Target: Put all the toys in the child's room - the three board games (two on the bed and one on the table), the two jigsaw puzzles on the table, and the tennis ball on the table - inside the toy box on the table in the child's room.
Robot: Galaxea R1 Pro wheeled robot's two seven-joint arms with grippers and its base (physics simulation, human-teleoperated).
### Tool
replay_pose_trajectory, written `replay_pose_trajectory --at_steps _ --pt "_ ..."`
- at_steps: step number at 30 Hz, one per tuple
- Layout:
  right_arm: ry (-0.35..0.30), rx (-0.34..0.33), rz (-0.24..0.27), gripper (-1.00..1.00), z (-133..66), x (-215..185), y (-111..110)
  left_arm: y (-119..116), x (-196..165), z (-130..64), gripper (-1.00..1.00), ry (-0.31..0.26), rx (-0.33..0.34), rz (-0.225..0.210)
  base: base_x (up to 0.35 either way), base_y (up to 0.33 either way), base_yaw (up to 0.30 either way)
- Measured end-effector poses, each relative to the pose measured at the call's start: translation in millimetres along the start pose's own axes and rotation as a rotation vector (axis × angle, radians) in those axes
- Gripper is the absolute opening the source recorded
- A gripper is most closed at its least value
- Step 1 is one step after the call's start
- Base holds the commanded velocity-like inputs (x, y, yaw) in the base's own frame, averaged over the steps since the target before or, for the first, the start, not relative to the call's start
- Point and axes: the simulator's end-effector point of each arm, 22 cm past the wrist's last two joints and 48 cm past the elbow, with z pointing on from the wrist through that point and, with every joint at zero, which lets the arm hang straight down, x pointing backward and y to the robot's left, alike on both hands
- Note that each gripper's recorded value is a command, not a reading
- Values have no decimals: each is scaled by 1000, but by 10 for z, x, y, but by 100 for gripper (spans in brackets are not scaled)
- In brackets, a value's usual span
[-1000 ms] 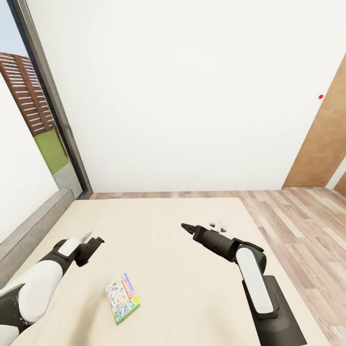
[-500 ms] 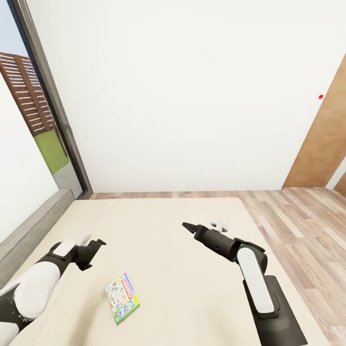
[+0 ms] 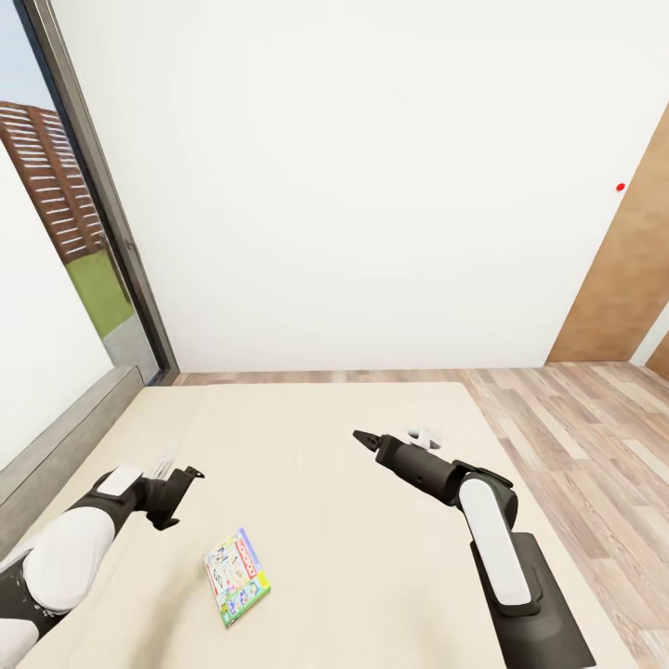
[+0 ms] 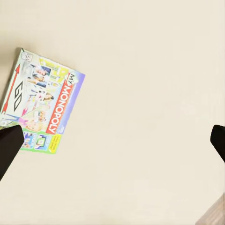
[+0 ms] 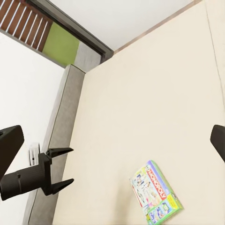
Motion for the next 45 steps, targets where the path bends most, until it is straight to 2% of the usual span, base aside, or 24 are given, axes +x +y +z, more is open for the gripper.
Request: replay_pose_trajectory --at_steps 17,28,45 --pt "7 8 4 100 23 23 -56 23 63 64 100 8 -9 -7 0 0 0" --pt "22 16 14 100 68 79 -128 206 48 136 100 -3 -77 -16 0 0 0" --pt "38 28 29 100 139 157 -236 330 56 246 100 -1 -104 -23 0 0 0"
